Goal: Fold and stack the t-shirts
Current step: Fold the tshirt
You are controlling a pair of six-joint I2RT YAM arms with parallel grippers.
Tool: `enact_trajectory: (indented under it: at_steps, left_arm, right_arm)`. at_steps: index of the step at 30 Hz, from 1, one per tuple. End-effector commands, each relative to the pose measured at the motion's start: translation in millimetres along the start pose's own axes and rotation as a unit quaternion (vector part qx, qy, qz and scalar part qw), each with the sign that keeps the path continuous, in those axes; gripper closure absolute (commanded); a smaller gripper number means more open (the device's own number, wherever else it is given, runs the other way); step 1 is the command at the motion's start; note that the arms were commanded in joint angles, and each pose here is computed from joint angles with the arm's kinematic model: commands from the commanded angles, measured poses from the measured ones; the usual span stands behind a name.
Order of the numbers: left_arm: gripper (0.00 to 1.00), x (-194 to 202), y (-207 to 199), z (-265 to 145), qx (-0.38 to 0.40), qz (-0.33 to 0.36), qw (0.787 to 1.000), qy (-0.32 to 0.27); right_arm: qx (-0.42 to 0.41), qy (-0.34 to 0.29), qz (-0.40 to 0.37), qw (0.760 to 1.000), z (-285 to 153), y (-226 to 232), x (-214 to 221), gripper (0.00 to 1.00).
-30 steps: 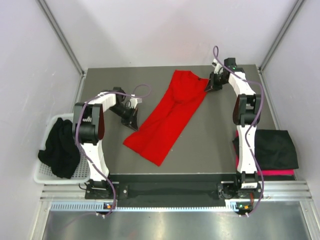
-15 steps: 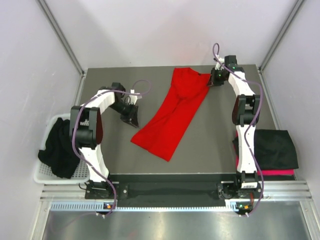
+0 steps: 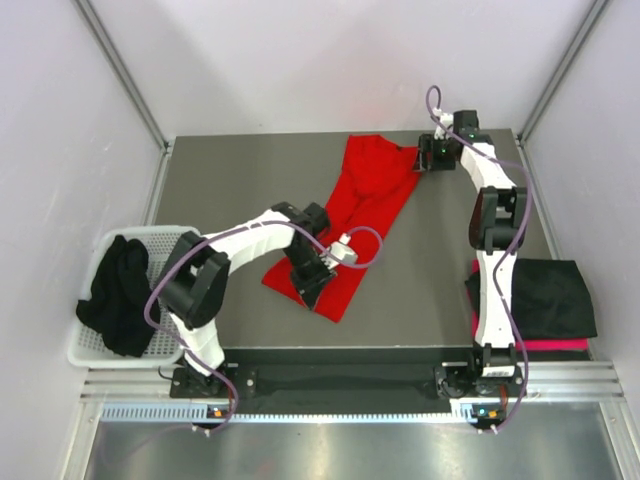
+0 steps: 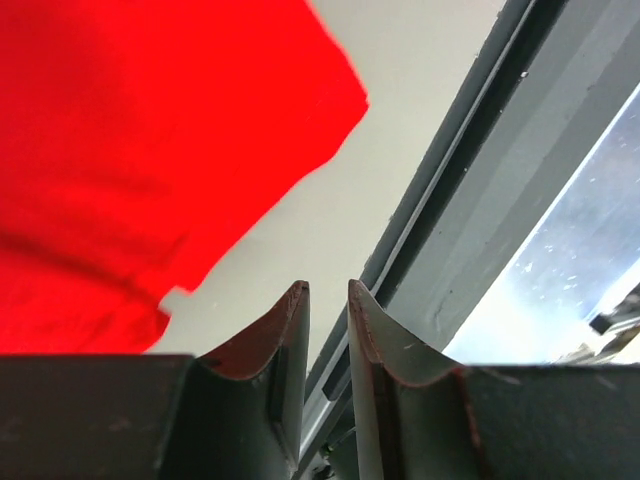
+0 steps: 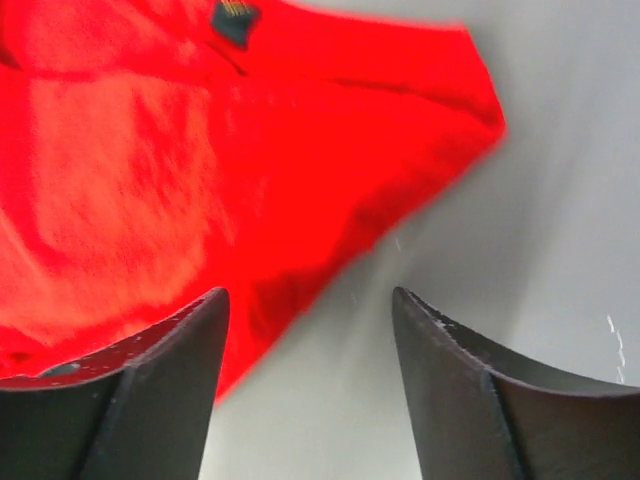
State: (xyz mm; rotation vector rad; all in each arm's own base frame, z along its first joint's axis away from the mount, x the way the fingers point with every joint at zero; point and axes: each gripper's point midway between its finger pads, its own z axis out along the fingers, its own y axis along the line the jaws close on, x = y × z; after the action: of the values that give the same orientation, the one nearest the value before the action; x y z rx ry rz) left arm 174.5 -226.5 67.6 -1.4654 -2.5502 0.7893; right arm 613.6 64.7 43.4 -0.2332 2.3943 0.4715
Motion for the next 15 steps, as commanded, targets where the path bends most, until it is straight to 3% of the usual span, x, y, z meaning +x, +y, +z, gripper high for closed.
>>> enact_trajectory:
  at_steps: [1,3,4,6,15]
  left_arm:
    - [0.73,-7.1,-4.5,11.2,-0.007,0.030,0.999,0.026]
    - [0.70,-13.4,-5.9,21.2,-0.013,0.045,0.998,0.035]
    - [0.67,-14.5,-4.4,25.6,-0.015,0.047,0.998,0.040]
    - [0.61,-22.8,-3.2,30.5,-0.024,0.059,0.997,0.038]
    - [0.61,-39.0,-4.6,57.6,-0.043,0.081,0.994,0.053]
  right_arm:
    - [0.047,0.002,0.001,0.999,-43.9,-19.7,-4.2,0.30]
    - [0.049,0.000,0.008,0.999,-65.4,-23.3,-1.7,0.22]
    - [0.047,-0.007,0.009,0.999,-73.3,-24.6,-3.3,0.00]
    - [0.047,-0.016,0.015,0.999,-96.8,-28.1,-0.2,0.00]
    - [0.063,-0.039,-0.007,0.997,-163.8,-23.2,24.1,0.00]
